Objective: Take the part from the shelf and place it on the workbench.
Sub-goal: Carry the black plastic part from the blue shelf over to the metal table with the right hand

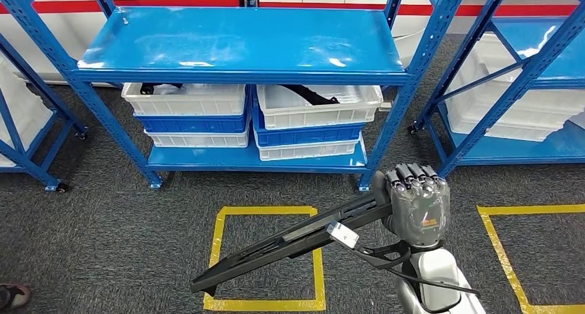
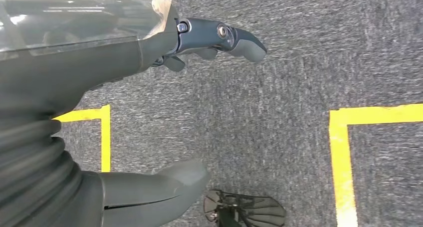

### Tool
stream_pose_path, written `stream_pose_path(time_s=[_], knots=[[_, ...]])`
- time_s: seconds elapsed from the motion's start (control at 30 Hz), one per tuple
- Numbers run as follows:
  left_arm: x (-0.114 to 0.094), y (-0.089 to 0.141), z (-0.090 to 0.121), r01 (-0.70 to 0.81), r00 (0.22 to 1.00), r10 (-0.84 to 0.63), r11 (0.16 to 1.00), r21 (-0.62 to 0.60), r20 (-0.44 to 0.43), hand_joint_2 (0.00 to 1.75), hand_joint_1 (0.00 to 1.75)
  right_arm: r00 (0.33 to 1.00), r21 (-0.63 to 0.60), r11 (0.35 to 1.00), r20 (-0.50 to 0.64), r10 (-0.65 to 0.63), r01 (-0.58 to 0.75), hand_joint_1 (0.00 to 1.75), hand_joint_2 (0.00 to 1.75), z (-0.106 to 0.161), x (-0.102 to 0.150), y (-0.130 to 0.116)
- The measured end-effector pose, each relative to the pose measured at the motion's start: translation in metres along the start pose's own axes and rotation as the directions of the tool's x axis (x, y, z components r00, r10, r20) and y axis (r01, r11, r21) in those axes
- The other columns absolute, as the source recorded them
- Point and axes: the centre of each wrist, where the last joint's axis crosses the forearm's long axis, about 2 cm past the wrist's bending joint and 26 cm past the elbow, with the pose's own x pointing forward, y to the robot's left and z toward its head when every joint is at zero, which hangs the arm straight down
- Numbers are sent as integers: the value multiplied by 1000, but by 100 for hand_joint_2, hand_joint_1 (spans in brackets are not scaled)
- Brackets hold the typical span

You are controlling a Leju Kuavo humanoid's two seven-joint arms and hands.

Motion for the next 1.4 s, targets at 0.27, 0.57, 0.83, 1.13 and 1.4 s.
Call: stream_pose_path(time_s=[0.27,0.57,0.83,1.13,1.4], knots=[[-3,1,1,-7,1000,8,1000,3,-2,175,0,1000,-8,1000,-12,-1,1,175,175,-4,0,0],[-3,2,0,-6,1000,6,1000,-4,0,175,0,1000,-4,1000,-15,-2,2,175,175,-2,1,0],[-2,2,0,-6,1000,6,1000,-4,1,175,0,1000,-3,1000,-14,1,-2,175,175,-1,0,0],[-2,2,0,-7,1000,7,1000,-4,0,175,0,1000,1,1000,-14,-1,1,175,175,0,1,0],[-3,2,1,-12,1000,12,1000,1,-6,175,0,1000,-6,1000,-19,-11,11,175,175,-3,4,0]])
